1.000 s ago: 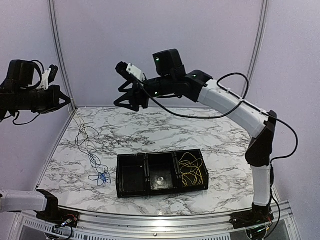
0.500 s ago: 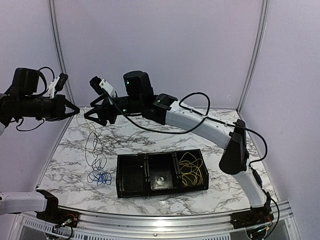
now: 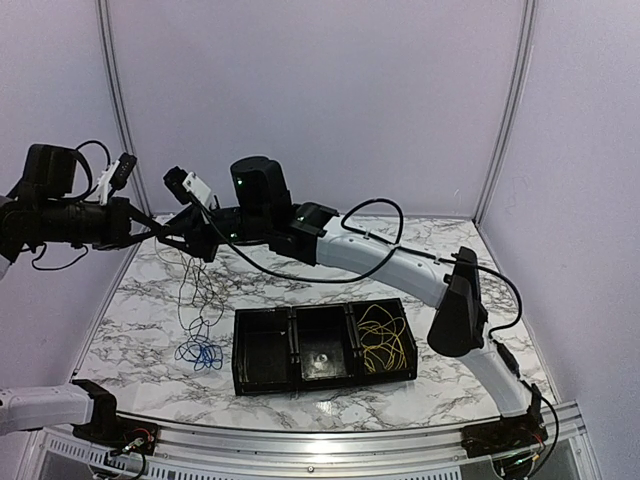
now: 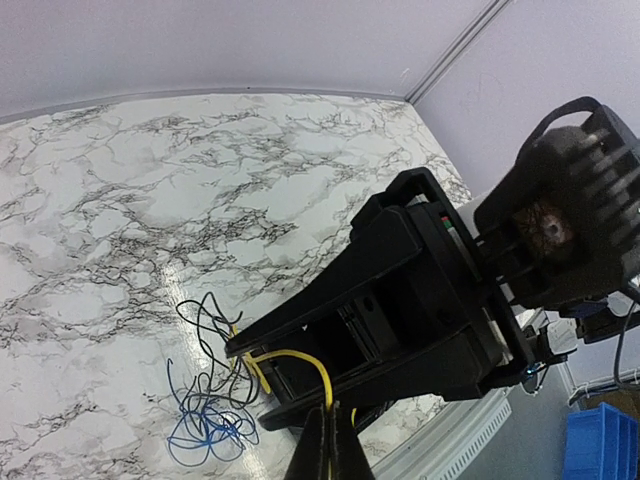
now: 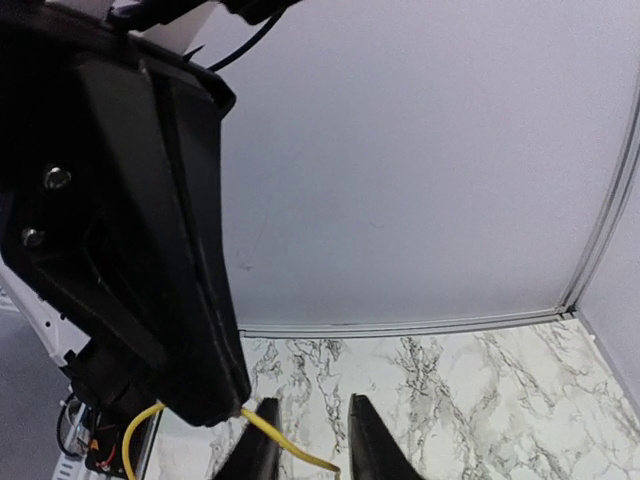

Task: Untangle the cables

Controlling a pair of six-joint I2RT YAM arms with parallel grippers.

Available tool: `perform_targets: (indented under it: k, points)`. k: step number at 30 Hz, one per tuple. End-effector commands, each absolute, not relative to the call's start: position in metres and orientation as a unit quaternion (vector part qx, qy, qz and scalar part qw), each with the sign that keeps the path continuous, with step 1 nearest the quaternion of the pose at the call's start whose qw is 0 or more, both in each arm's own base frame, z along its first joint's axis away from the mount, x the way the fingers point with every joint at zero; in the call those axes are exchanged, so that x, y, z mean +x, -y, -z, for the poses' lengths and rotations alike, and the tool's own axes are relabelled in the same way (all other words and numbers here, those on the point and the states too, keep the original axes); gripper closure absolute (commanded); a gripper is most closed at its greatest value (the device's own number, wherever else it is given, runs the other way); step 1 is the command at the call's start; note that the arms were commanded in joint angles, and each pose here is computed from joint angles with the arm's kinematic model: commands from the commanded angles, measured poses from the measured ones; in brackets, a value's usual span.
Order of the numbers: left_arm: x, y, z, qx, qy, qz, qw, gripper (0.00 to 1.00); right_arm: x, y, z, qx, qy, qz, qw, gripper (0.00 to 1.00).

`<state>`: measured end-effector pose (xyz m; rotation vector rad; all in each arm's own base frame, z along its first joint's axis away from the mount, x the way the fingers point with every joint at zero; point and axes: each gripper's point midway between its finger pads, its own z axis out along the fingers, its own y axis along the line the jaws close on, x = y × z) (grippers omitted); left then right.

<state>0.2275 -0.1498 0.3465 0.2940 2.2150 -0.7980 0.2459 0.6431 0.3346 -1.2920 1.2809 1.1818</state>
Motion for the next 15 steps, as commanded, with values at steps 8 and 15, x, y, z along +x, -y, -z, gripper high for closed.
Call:
perform_targets:
  k: [8,15]
  points:
    - [0.237,0.114,-0.337,0.034,-0.861,0.246,0.443,0.59,0.252,-0.645,-0.367,-0.499,-0.509,-0.475,0.517,1.00]
    - [0.231,0.104,-0.275,-0.027,-0.861,0.254,0.439,0.43,0.251,-0.637,-0.389,-0.489,-0.499,-0.477,0.533,1.00]
